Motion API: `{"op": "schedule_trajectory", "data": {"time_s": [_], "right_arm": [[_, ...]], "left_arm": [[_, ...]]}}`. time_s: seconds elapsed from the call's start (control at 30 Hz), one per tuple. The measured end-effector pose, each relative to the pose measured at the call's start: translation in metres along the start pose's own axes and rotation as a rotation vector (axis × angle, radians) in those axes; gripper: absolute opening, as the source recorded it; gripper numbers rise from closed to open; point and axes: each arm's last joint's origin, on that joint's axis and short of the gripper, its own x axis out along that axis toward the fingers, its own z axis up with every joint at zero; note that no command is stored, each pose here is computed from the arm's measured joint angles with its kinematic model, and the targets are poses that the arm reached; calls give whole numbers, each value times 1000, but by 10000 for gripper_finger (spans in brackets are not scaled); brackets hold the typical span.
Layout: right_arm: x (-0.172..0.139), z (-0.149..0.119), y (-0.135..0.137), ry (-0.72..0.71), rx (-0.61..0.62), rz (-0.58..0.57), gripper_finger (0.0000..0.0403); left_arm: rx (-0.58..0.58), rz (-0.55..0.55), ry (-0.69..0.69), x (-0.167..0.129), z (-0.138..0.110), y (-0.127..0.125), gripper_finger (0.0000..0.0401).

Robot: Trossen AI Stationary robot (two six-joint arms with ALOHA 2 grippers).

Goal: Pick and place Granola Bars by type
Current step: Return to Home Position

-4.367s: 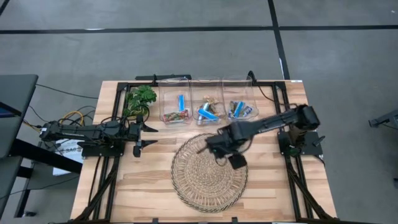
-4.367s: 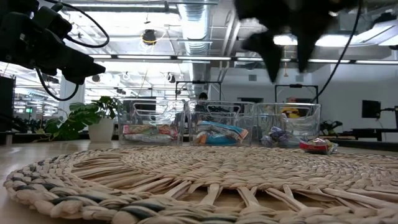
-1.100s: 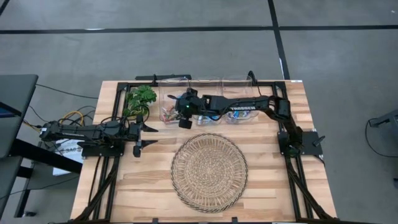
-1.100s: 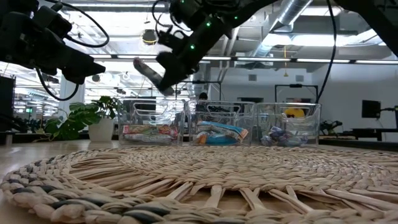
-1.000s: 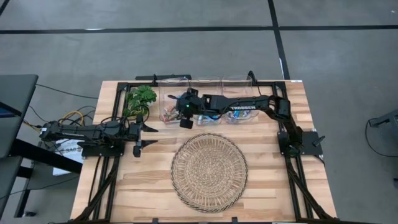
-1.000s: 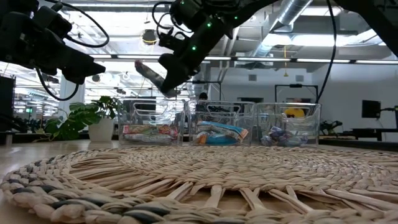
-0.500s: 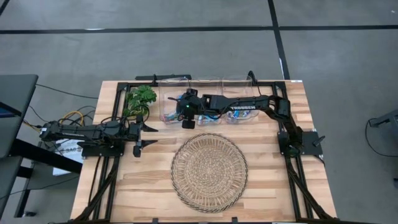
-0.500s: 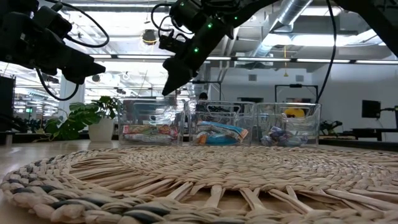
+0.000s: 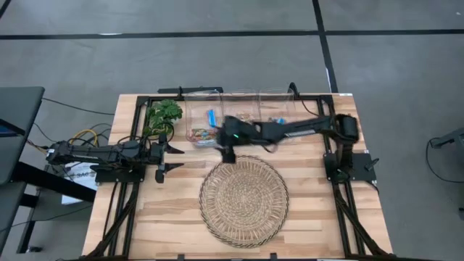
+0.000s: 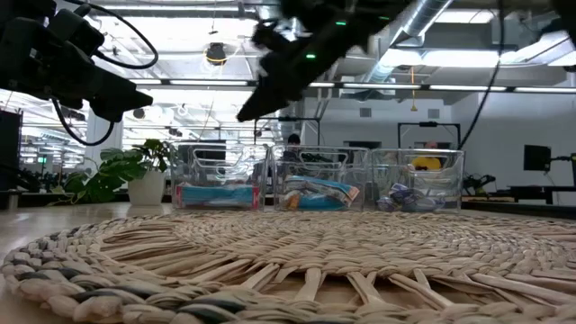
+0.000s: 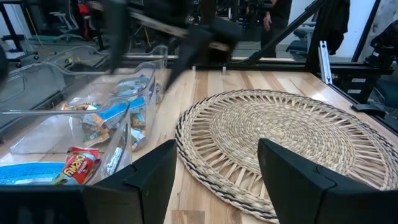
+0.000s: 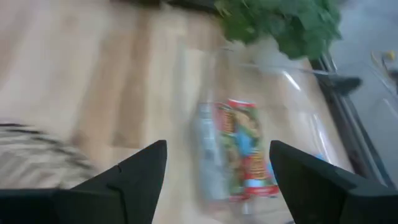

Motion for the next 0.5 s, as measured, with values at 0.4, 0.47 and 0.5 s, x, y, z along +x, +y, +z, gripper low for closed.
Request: {"op": "schedule_trajectory", "data": {"time_s": [0.4,0.47,0.5], "right_arm": [[-67,-97,71,-339,125,60,279],[-76,-112,79,-364,122,74,279],[-79,-120,82,-375,119,80,280]], "left_arm": [[0,0,-1,0,0,0,220],[0,-1,0,0,0,0,220],[0,-1,-1,0,0,0,220]]}}
